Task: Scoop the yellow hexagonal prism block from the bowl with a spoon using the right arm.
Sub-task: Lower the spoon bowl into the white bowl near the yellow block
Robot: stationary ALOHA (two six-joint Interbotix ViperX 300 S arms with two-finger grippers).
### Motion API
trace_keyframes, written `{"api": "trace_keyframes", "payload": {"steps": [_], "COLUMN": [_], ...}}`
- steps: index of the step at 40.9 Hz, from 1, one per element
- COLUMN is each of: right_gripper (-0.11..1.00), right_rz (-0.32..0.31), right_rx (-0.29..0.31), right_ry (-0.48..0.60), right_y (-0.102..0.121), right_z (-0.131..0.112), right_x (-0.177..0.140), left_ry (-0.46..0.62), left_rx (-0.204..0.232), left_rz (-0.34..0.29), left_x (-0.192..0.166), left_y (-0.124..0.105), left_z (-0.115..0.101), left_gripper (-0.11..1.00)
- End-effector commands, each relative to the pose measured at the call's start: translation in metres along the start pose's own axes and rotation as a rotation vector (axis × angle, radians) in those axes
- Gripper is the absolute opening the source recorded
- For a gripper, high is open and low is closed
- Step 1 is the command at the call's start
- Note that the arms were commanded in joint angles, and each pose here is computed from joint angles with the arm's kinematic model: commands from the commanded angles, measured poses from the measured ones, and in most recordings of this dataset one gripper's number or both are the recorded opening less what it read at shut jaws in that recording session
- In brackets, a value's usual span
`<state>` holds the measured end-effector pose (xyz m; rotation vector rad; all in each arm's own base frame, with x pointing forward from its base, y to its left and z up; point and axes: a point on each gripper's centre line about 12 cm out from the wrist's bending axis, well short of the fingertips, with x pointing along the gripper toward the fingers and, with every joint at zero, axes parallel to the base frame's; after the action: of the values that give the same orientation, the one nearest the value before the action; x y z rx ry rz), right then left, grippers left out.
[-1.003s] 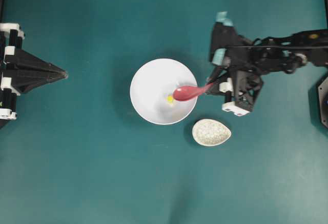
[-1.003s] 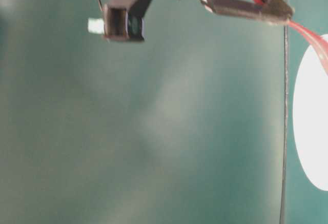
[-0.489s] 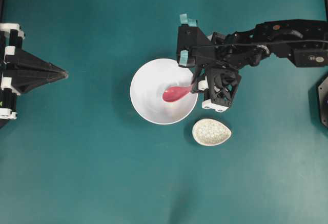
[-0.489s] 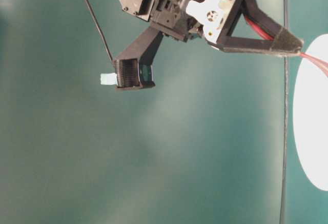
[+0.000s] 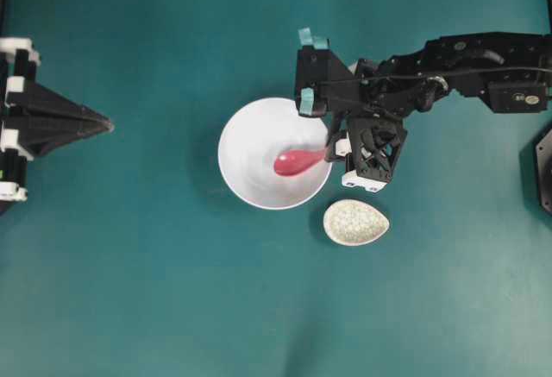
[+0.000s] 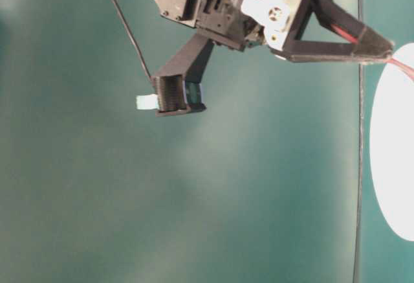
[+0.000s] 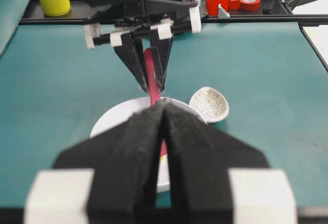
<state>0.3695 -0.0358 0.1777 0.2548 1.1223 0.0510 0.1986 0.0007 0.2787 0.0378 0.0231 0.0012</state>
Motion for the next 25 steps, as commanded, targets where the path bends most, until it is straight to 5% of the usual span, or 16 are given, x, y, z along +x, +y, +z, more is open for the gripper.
{"api": "trace_keyframes", "payload": {"steps": [1,25], "right_gripper": [0.23,0.23], "right_rz": [0.000,-0.028], "right_rx": [-0.002,-0.039], "right_ry": [-0.029,-0.177], "right_y": [0.001,0.003], "right_z": [0.009,0.044], "right_x": [-0.005,-0.020], "left_ry": [-0.026,-0.024], "left_rx": [0.005,0.006], "left_rz": [0.002,0.001], "left_x": [0.002,0.002], "left_y": [0.001,0.001], "left_z": [0.009,0.009], "left_gripper": [-0.01,-0.01]}}
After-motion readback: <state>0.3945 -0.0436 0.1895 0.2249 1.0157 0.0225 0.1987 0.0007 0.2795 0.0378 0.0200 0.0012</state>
